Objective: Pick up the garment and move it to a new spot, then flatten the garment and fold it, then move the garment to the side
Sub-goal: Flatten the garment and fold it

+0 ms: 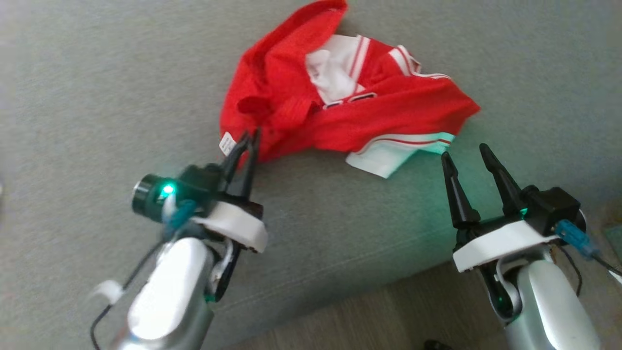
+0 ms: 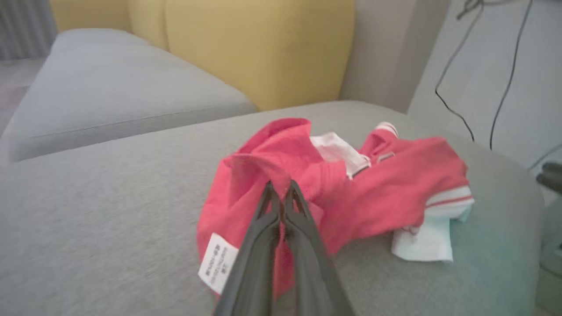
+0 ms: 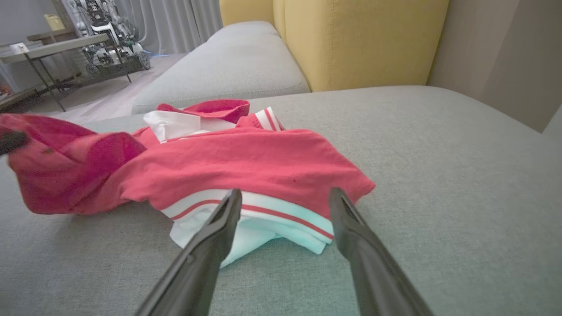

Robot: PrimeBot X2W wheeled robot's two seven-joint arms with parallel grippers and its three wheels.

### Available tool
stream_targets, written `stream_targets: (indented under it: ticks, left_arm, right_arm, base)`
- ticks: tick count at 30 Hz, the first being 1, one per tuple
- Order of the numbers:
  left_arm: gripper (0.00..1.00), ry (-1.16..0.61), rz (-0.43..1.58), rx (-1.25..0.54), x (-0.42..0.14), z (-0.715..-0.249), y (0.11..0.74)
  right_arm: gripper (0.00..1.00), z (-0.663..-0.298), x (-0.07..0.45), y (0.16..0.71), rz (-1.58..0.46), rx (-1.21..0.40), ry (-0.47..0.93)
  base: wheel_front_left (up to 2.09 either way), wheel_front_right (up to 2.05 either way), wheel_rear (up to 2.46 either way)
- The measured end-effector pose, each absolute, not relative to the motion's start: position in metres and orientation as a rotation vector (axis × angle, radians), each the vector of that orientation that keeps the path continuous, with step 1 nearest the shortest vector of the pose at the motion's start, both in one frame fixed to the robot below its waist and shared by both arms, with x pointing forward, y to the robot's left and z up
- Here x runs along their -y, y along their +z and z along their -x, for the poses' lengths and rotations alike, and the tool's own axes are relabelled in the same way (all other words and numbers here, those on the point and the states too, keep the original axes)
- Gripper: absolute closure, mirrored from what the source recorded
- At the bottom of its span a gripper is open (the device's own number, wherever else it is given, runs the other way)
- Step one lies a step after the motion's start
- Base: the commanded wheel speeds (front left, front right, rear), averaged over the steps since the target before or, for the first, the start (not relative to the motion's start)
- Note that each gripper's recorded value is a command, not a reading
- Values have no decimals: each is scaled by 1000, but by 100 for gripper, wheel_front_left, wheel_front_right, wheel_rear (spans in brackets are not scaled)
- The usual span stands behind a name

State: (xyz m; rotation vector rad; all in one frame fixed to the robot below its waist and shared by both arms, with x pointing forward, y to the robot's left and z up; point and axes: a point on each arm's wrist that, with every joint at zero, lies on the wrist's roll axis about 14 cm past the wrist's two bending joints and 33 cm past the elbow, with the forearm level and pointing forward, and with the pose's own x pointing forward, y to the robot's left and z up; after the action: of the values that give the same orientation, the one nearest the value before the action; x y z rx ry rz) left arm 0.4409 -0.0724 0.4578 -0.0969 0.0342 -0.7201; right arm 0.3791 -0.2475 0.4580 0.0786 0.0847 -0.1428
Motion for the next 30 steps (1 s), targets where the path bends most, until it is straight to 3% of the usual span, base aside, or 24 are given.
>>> stream_targets:
  ticks: [5, 17, 18, 19, 20, 26, 30]
  left_arm:
    - [100, -479, 265, -33, 6, -456, 474]
    - [100, -71, 310, -169, -120, -440, 429]
    - [91, -64, 309, -182, -122, -438, 425]
    - [64, -59, 308, -195, -123, -437, 421]
    - [0, -56, 307, -209, -124, -435, 416]
    - [0, -50, 295, -221, -126, -436, 411]
    - [0, -80, 297, -134, -123, -446, 437]
  right_arm:
    - [0, -392, 228, 459, -77, -87, -80]
    - [0, -409, 180, 469, -80, -87, 68]
    - [0, -409, 180, 468, -76, -92, 68]
    - [0, -408, 180, 467, -76, -97, 66]
    - [0, -407, 181, 466, -76, -105, 65]
    - [0, -402, 189, 461, -78, -121, 40]
    - [0, -388, 204, 446, -101, -166, -15]
  base:
    - [0, 0, 0]
    - [0, 0, 0]
    - [0, 0, 0]
    - [0, 0, 0]
    - [0, 0, 0]
    - [0, 0, 0]
    - [0, 0, 0]
